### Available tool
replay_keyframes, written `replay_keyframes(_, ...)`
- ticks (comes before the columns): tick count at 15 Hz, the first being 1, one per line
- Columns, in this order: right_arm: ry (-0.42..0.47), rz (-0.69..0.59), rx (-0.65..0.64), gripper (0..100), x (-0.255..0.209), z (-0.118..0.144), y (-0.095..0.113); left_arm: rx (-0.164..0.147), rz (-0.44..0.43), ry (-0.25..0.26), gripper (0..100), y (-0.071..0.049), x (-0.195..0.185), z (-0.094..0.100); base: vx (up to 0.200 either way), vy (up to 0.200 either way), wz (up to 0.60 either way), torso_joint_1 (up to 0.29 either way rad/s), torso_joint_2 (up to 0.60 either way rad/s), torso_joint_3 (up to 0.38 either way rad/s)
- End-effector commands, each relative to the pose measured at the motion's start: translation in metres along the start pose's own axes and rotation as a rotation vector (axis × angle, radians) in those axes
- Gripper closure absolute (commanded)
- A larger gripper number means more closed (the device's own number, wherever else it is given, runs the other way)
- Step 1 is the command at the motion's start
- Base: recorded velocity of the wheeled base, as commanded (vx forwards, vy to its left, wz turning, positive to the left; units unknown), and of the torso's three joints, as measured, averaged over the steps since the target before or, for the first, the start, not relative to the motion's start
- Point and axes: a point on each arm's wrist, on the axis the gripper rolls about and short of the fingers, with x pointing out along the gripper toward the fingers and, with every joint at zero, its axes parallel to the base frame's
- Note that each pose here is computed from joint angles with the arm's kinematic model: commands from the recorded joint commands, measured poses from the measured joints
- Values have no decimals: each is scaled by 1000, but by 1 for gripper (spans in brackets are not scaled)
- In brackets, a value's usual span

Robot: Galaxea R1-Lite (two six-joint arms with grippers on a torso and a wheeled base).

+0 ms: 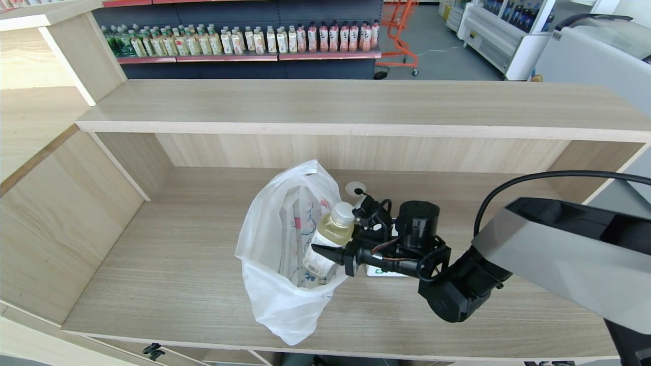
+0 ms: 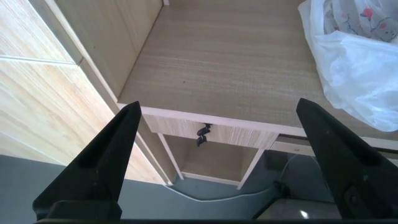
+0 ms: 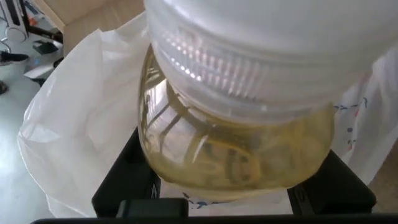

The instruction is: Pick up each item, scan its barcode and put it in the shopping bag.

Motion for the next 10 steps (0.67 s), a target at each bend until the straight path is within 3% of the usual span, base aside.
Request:
replay_keyframes(1, 0, 16, 0, 100, 5, -2, 1, 0, 0, 0, 0, 0, 0, 0, 0, 0, 0, 0, 0, 0)
replay_keyframes(2, 7, 18, 3, 100, 5, -2, 1, 0, 0, 0, 0, 0, 0, 0, 0, 0, 0, 0, 0, 0)
replay_keyframes(3, 2, 16, 12, 0, 4, 3, 0, 0, 0, 0, 0, 0, 0, 0, 0, 0, 0, 0, 0, 0)
replay_keyframes(8, -60, 9, 225, 0, -17, 43, 2, 0, 0, 0, 0, 0, 0, 0, 0, 0, 0, 0, 0, 0)
replay_keyframes(10, -112, 55, 319, 0, -35, 77, 10, 0, 0, 1, 0, 0, 0, 0, 0, 0, 0, 0, 0, 0)
